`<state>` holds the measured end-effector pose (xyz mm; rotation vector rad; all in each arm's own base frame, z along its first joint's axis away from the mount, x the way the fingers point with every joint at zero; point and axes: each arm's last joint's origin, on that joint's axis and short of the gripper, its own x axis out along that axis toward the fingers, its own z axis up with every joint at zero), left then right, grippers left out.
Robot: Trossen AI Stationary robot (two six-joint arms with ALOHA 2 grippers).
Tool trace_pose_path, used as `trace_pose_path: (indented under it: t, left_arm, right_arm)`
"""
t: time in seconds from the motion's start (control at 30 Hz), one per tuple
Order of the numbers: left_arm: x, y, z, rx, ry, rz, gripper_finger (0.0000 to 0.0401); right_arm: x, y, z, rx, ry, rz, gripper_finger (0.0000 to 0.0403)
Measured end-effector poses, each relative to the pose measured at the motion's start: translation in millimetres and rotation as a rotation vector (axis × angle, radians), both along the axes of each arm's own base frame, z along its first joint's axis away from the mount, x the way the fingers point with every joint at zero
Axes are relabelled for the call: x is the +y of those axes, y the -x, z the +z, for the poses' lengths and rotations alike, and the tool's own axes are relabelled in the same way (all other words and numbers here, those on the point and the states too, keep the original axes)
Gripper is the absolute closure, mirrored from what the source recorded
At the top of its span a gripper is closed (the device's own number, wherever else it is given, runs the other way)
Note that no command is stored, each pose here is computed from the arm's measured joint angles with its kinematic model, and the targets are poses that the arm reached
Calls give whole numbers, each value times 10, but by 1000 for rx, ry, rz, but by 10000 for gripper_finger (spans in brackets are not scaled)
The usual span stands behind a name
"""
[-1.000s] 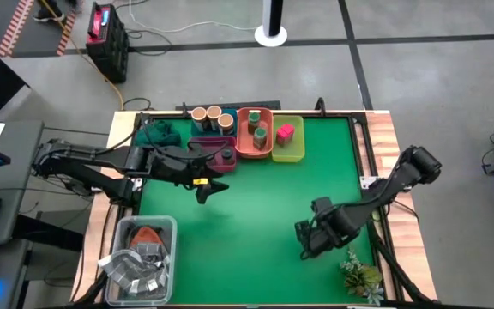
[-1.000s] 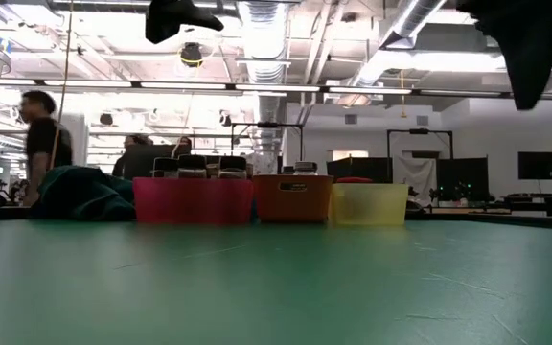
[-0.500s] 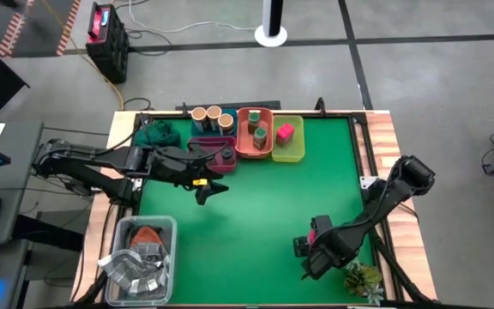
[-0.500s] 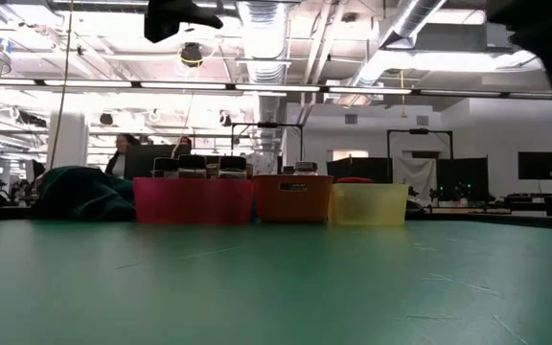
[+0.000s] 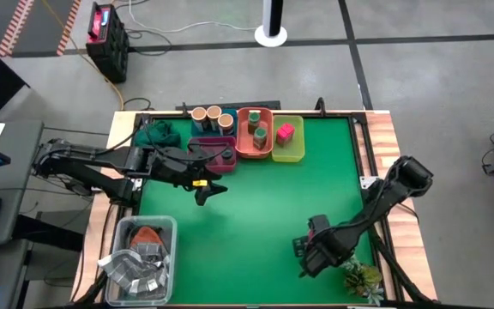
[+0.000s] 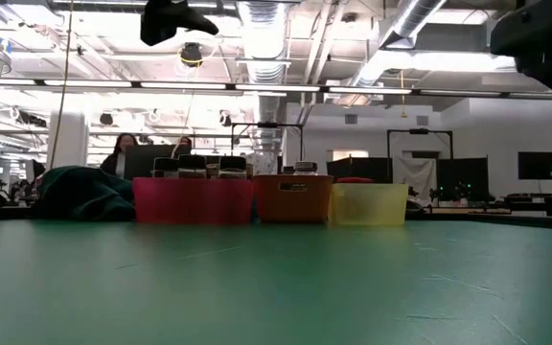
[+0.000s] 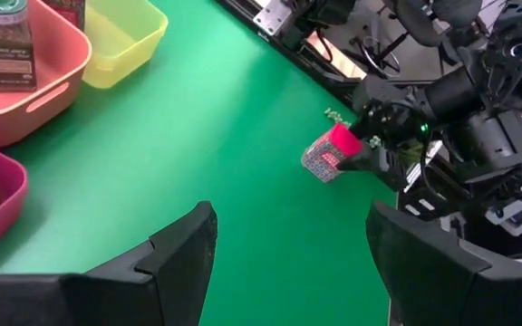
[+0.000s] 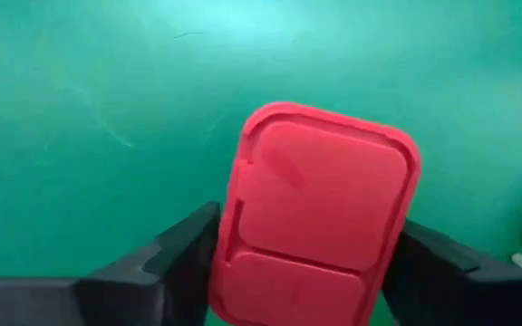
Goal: Sort spices by type
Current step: Put the red seasoning can into the yellow bin
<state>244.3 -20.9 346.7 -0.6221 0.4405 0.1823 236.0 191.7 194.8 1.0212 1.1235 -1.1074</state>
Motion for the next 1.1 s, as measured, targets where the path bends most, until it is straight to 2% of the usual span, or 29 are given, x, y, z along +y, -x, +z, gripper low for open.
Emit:
trace_pose_path:
  t: [0.13,0.37,0.43,0.57,0.77,0.97,1.1]
  left_arm:
    - [-3,-2,27,-26,3,-10,132]
    - [24,138,236,-159,-45,-20,132]
    - [44,177,264,-170,-72,6,132]
    - [55,197,276,-174,-83,22,132]
    - [39,71,171,-121,-102,-2,132]
    - [44,54,152,-104,-187,-9,132]
    - [82,110,132,-54,-259,10,132]
  right_arm:
    - [-30,-60,20,-1,-4,101,156]
    - [-347,-251,186,19,11,364,159]
    - [-512,-296,275,32,22,437,156]
    - [-965,-292,453,110,45,505,152]
    - [-1660,-265,710,107,92,660,159]
    - [-2239,-214,859,126,133,843,158]
    - [-2540,-261,1053,123,192,991,158]
